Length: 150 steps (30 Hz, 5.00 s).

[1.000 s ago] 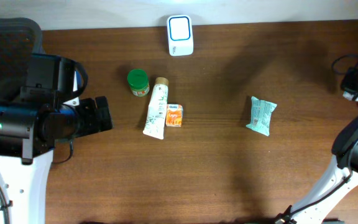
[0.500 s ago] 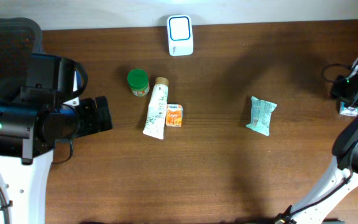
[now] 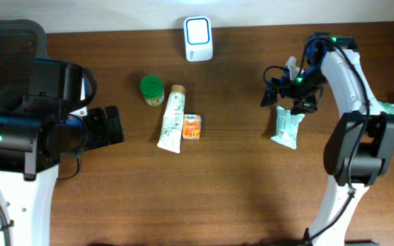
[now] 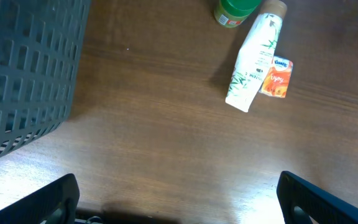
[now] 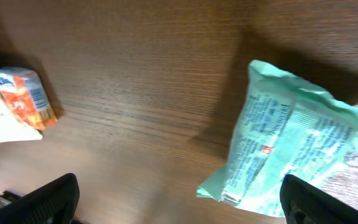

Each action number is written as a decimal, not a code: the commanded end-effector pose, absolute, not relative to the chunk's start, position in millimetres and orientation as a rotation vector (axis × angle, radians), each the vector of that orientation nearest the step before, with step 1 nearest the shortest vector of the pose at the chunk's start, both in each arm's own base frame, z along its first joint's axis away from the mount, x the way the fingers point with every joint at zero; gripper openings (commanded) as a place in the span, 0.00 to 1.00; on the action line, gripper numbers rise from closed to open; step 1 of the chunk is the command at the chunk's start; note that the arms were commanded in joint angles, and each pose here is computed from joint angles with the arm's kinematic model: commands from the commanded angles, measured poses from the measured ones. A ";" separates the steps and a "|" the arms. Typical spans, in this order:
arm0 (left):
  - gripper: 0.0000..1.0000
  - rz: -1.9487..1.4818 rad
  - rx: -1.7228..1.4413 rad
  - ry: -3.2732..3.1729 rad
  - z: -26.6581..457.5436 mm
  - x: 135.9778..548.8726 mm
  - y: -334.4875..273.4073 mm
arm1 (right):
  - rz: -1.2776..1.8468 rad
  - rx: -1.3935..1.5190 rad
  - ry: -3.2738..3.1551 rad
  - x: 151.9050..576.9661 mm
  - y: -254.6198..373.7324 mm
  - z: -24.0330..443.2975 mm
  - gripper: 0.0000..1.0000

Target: Scan the item barcode

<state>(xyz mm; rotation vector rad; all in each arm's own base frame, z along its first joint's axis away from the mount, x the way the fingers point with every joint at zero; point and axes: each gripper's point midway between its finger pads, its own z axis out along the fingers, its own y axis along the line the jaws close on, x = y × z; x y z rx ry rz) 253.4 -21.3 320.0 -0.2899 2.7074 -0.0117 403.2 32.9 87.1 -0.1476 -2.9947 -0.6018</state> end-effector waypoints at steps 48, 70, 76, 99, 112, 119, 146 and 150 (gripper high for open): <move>0.99 -0.016 -0.304 2.689 323.9 251.6 -20.4 | -0.417 0.037 -2.965 365.5 132.7 29.2 0.80; 0.99 -0.015 -0.304 2.689 323.9 251.7 -20.3 | -1.153 -0.067 -2.783 361.7 72.5 57.5 0.93; 0.99 -0.015 -0.304 2.689 323.9 251.7 -20.3 | -1.171 -0.076 -2.775 346.1 77.3 22.5 0.90; 0.99 -0.016 -0.304 2.689 323.9 251.7 -20.4 | -1.546 -0.023 -2.780 359.2 101.9 15.3 0.71; 0.99 -0.015 -0.304 2.689 323.9 251.7 -20.3 | -1.515 -0.056 -2.801 361.1 100.3 7.9 0.55; 0.99 -0.016 -0.304 2.689 323.9 251.6 -20.4 | -1.513 -0.013 -2.802 354.1 112.3 -1.8 0.40; 0.99 -0.015 -0.304 2.689 323.9 251.7 -20.3 | 0.626 -0.482 -3.356 392.7 37.3 87.8 0.04; 0.99 -0.016 -0.304 2.689 324.0 251.7 -20.4 | 0.732 -0.329 -3.386 387.2 70.6 85.9 0.04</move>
